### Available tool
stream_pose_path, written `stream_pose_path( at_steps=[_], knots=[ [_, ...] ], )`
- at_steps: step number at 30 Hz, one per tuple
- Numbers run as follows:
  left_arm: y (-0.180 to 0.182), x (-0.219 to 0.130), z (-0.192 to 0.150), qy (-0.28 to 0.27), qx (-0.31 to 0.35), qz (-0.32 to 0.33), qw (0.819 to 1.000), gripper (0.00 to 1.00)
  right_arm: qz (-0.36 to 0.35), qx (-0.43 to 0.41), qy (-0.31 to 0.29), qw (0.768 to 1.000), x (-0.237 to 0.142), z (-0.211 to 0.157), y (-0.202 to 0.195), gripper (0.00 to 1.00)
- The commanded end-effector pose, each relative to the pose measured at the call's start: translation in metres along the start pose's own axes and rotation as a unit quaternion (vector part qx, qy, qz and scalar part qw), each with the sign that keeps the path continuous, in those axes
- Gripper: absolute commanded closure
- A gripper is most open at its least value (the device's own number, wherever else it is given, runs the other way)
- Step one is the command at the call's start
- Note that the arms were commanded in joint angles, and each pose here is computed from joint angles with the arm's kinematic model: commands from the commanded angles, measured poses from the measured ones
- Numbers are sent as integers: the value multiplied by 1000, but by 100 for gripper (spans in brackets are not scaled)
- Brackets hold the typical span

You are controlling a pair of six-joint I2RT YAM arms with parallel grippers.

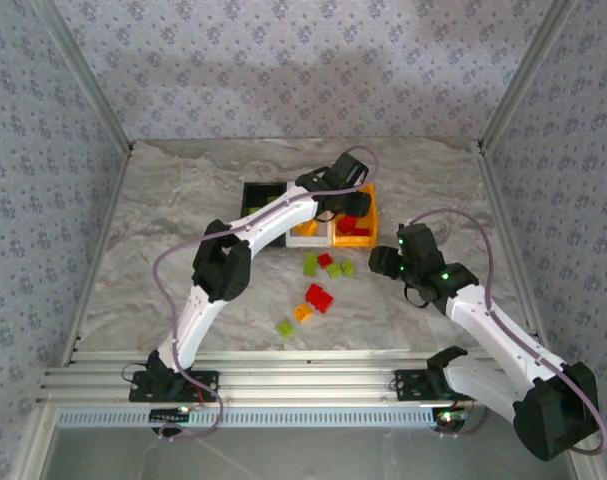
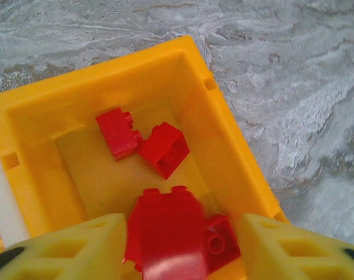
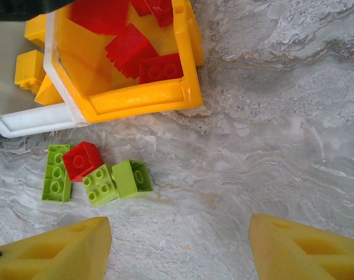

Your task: Sort the legos into containers by color

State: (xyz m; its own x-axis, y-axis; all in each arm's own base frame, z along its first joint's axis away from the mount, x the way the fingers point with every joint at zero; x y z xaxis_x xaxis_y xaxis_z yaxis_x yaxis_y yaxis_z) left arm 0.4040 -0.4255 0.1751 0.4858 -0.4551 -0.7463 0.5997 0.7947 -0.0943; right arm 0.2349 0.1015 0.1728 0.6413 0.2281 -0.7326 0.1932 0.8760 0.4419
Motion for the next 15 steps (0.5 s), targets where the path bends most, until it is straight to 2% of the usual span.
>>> stream_pose_path(
  at_steps=[1, 5, 10, 15],
  knots=[
    [-5, -19, 20, -22, 3, -5, 1000, 40, 0, 10, 1, 1000, 0, -2, -3, 34],
    [-10, -41, 29, -41, 3, -10, 999, 33, 10, 8, 10, 1000, 1, -4, -1, 33],
    [-17, -90, 29, -89, -7, -30, 996, 20, 25, 1, 33, 999, 9, -11, 5, 33],
    [-8, -140, -14, -112, -33, -38, 992, 13, 44, -34, 69, 996, 20, -28, 22, 32]
  ],
)
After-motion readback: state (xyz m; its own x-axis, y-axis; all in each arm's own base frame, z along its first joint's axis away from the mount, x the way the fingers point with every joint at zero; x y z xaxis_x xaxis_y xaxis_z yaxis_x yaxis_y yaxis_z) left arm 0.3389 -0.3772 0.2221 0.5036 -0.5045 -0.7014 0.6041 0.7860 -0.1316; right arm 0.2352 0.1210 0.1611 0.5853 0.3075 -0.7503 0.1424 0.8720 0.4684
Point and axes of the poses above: each hand's point on the last joint's axis, 136 mm out from that joint toward the fingers, its own x axis out along the fingers, its own y axis along the line the jaws close on, z = x × y, the point moved 5 cm from there along -x, back along the fingers, and after that the axes turned 12 degrees about x, right-handed, at the moved point
